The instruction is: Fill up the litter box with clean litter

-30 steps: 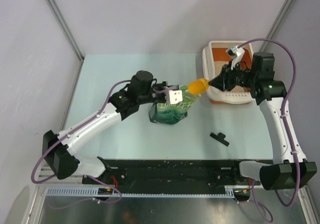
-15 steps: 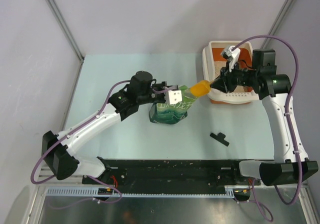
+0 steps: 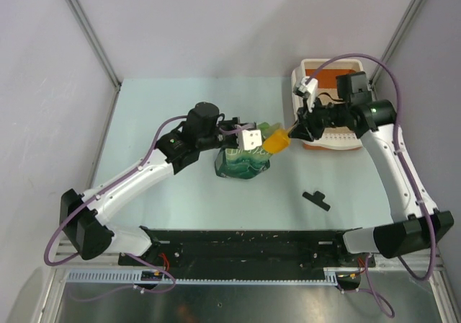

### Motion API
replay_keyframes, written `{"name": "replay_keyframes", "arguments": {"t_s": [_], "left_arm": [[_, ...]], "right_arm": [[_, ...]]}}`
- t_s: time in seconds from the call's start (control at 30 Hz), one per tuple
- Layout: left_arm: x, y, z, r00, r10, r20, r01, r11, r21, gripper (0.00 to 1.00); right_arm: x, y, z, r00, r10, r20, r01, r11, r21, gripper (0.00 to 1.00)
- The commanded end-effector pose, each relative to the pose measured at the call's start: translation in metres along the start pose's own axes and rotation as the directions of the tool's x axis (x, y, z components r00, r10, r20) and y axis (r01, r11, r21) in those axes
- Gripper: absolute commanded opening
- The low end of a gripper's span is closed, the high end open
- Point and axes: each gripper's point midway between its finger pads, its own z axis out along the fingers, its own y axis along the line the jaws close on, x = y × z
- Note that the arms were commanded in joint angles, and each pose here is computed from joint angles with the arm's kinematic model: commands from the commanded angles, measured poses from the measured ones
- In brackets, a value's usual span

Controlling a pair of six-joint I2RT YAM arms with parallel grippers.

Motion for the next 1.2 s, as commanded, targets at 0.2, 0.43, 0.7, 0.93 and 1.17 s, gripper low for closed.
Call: {"name": "replay_keyframes", "arguments": {"t_s": [0.2, 0.43, 0.7, 0.93, 1.17], "left_arm": [[-0.011, 0.013, -0.026, 0.999, 0.026, 0.025, -0.024, 0.997, -0.075, 0.0], [-0.01, 0.01, -0.025, 0.999, 0.017, 0.027, -0.015, 0.998, -0.066, 0.0], [-0.009, 0.009, -0.027, 1.0, 0.013, 0.026, -0.012, 0.998, -0.067, 0.0], [-0.012, 0.008, -0.028, 0.999, 0.001, 0.04, 0.002, 0.998, -0.063, 0.0], [-0.023, 0.012, -0.03, 0.994, -0.08, 0.076, 0.085, 0.994, -0.066, 0.0]], "right_arm": [[-0.042, -0.022, -0.011, 0.987, -0.159, 0.017, 0.159, 0.987, 0.02, 0.0], [-0.05, -0.006, -0.027, 0.982, -0.186, 0.008, 0.186, 0.982, -0.012, 0.0], [-0.031, -0.012, -0.013, 0.976, -0.215, -0.043, 0.215, 0.977, 0.007, 0.0], [-0.017, -0.017, 0.023, 0.977, -0.204, -0.062, 0.202, 0.979, -0.024, 0.0], [-0.029, -0.057, 0.062, 0.955, 0.295, -0.024, -0.273, 0.91, 0.313, 0.0]]}}
